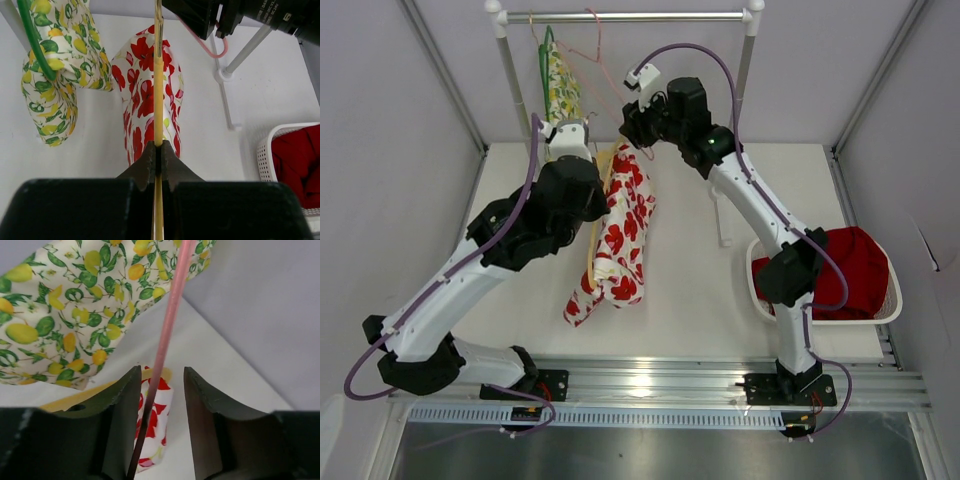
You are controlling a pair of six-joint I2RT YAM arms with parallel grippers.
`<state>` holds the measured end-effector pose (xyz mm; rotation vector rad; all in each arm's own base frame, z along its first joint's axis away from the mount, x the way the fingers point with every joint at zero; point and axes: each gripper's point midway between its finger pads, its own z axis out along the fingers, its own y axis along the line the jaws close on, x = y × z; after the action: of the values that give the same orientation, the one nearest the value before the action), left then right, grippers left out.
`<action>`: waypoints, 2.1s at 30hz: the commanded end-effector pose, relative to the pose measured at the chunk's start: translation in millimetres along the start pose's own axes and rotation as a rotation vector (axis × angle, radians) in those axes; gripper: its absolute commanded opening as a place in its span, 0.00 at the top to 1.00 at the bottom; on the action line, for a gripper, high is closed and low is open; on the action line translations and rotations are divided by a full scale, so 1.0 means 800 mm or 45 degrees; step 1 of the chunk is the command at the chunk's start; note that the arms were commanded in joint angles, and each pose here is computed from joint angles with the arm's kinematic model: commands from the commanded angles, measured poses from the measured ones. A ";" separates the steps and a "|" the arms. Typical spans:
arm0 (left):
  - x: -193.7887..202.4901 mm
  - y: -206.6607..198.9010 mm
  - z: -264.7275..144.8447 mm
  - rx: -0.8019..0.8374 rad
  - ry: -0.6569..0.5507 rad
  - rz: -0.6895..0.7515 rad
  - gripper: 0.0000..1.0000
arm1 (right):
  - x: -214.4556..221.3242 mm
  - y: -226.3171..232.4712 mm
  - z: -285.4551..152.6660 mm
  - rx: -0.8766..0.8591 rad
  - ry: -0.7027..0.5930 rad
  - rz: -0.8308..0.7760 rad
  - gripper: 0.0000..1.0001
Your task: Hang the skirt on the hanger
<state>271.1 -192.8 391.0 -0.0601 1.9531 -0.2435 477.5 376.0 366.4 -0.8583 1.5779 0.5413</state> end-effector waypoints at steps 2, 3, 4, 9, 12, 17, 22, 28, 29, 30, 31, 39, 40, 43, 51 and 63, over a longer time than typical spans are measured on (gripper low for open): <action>-0.053 0.004 -0.016 0.027 -0.134 -0.087 1.00 | -0.057 -0.022 -0.012 0.117 -0.186 -0.014 0.68; -0.053 0.004 -0.014 0.027 -0.133 -0.086 1.00 | -0.057 -0.023 -0.014 0.126 -0.193 -0.011 0.73; -0.054 0.007 -0.013 0.019 -0.137 -0.088 1.00 | -0.057 -0.025 -0.018 0.135 -0.199 -0.012 0.76; -0.065 0.007 -0.004 0.024 -0.159 -0.096 1.00 | -0.050 -0.035 -0.027 0.184 -0.189 -0.001 0.89; -0.079 0.005 0.005 0.022 -0.192 -0.097 1.00 | -0.041 -0.043 -0.034 0.211 -0.162 0.011 0.91; -0.107 0.006 0.020 0.027 -0.254 -0.112 1.00 | -0.041 -0.061 -0.057 0.269 -0.164 0.021 0.92; -0.127 0.009 0.044 -0.001 -0.284 -0.085 1.00 | -0.039 -0.073 -0.077 0.305 -0.165 0.019 0.92; -0.172 0.009 0.053 0.039 -0.436 -0.076 1.00 | -0.047 -0.078 -0.093 0.315 -0.167 0.032 0.94; -0.180 0.005 0.056 0.064 -0.462 -0.063 1.00 | -0.048 -0.077 -0.094 0.311 -0.170 0.035 0.94; -0.192 0.010 0.055 0.052 -0.493 -0.071 1.00 | -0.048 -0.076 -0.096 0.306 -0.167 0.040 0.94; -0.198 0.012 0.056 0.043 -0.501 -0.076 1.00 | -0.049 -0.076 -0.098 0.306 -0.169 0.041 0.94; -0.234 0.012 0.097 0.006 -0.537 -0.059 1.00 | -0.051 -0.077 -0.103 0.291 -0.170 0.059 0.94; -0.234 0.013 0.103 -0.001 -0.534 -0.058 1.00 | -0.051 -0.076 -0.103 0.289 -0.168 0.059 0.94; -0.243 0.017 0.114 -0.013 -0.557 -0.081 1.00 | -0.052 -0.078 -0.107 0.287 -0.171 0.065 0.94; -0.256 0.032 0.144 -0.034 -0.604 -0.152 1.00 | -0.055 -0.076 -0.108 0.276 -0.171 0.074 0.94; -0.254 0.038 0.179 -0.022 -0.581 -0.158 1.00 | -0.056 -0.071 -0.106 0.251 -0.168 0.084 0.94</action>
<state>484.4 -152.7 466.5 -0.1923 1.6486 -0.1727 483.6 293.9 385.4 -0.6426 1.6093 0.4526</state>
